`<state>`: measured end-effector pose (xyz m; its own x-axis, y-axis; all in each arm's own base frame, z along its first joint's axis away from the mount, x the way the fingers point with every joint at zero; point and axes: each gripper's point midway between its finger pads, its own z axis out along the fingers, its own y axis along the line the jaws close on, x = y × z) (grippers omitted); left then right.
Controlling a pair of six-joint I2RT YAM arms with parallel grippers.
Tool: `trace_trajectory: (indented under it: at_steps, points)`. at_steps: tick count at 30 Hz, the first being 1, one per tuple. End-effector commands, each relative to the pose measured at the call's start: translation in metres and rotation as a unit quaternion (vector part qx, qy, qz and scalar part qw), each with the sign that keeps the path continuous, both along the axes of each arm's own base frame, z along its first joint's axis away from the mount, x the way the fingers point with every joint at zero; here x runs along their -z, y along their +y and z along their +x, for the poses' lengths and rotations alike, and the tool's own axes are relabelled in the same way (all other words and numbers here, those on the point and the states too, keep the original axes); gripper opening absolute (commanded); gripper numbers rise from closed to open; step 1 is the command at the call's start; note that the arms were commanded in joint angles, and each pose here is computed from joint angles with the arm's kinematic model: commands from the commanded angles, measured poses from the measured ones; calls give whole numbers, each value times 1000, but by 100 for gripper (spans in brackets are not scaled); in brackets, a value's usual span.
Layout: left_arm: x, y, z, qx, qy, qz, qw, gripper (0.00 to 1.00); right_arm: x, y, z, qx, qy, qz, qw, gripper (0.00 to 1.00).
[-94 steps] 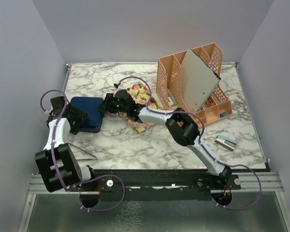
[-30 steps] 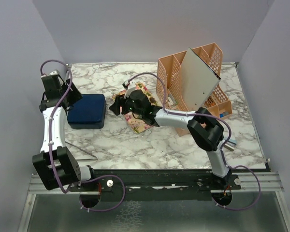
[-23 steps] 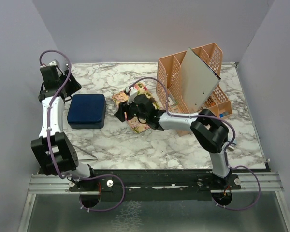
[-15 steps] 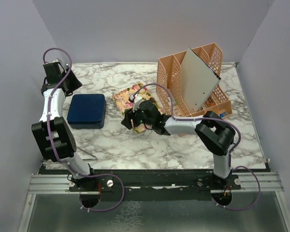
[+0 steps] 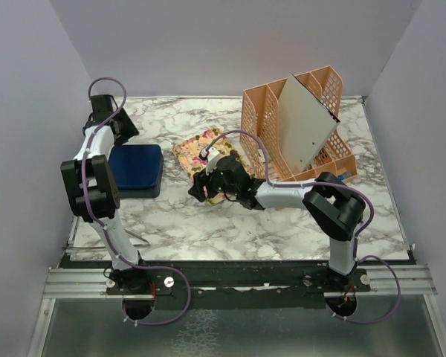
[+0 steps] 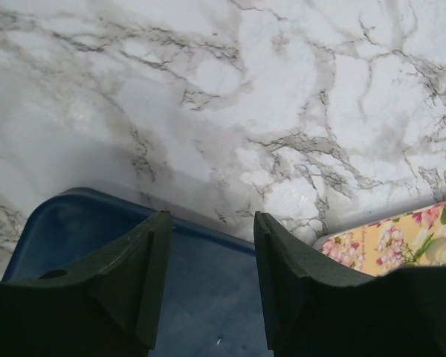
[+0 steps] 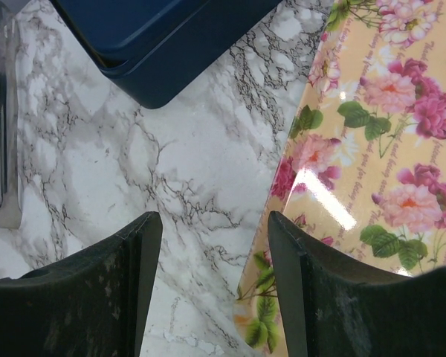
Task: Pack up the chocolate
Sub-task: Adjust the packing box at the center of the board.
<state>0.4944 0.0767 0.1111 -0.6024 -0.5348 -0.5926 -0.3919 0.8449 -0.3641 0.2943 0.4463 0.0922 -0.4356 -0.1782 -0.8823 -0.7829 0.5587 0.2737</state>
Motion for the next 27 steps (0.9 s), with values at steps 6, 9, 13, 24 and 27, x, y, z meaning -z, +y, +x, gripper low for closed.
trace_trajectory:
  at_steps: [6, 9, 13, 24, 27]
  points:
    - [4, -2, 26, 27, 15, 75, 997, 54, -13, 0, 0, -7, -12, 5, 1000, 63]
    - [17, 1, 22, 32, 45, 81, 995, 56, -14, 0, -1, -4, -8, 8, 1000, 64]
    - [26, -4, 20, 46, 61, 76, 994, 57, -20, 0, -1, -1, -6, 17, 1000, 64]
    - [14, -25, 14, 79, 96, 91, 988, 58, -27, -5, -2, 5, -14, 16, 1000, 64]
    - [15, -27, 4, 80, 105, 91, 987, 59, -32, -6, -1, 8, -18, 18, 1000, 63]
